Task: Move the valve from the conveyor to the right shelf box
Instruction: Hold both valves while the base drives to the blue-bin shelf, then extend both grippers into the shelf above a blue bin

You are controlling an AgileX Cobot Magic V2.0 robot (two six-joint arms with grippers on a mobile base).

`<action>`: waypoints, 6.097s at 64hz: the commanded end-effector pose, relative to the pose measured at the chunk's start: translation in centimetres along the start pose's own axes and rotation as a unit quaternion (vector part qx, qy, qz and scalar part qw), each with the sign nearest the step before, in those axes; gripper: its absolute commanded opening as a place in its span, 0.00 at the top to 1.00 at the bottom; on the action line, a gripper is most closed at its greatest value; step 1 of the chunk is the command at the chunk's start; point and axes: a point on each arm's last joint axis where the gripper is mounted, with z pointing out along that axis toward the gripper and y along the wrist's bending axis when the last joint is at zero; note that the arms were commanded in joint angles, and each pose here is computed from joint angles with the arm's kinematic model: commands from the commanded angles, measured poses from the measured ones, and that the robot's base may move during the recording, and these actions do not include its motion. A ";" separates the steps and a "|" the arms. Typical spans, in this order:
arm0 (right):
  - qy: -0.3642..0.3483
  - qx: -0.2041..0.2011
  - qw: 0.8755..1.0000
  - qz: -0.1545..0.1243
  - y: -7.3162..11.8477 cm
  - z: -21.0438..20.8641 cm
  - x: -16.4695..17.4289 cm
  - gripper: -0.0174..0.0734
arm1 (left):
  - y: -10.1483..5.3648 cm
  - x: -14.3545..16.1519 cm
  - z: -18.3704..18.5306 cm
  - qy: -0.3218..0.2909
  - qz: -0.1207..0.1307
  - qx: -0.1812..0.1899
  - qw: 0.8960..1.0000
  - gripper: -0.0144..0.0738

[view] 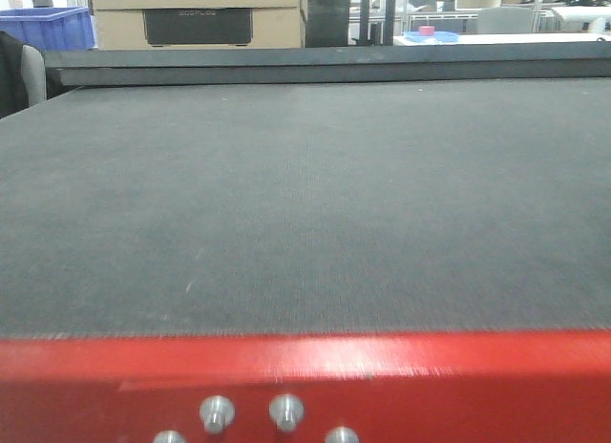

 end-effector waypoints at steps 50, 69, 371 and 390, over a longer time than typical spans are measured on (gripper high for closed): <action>-0.051 0.009 0.999 -0.003 -0.2 -0.5 -0.9 0.99 | 0.0 -0.8 -0.3 -0.036 -0.004 0.001 0.999 0.96; -0.051 0.009 0.999 -0.003 -0.2 -0.5 -0.9 0.99 | 0.0 -0.8 -0.3 -0.036 -0.004 0.001 0.999 0.96; -0.051 0.009 0.999 -0.003 -0.2 -0.5 -0.9 0.99 | 0.0 -0.8 -0.3 -0.037 -0.004 0.001 0.999 0.96; -0.051 0.009 0.999 -0.003 -0.2 -0.5 -0.9 0.99 | 0.0 -0.8 -0.3 -0.037 -0.004 0.001 0.999 0.96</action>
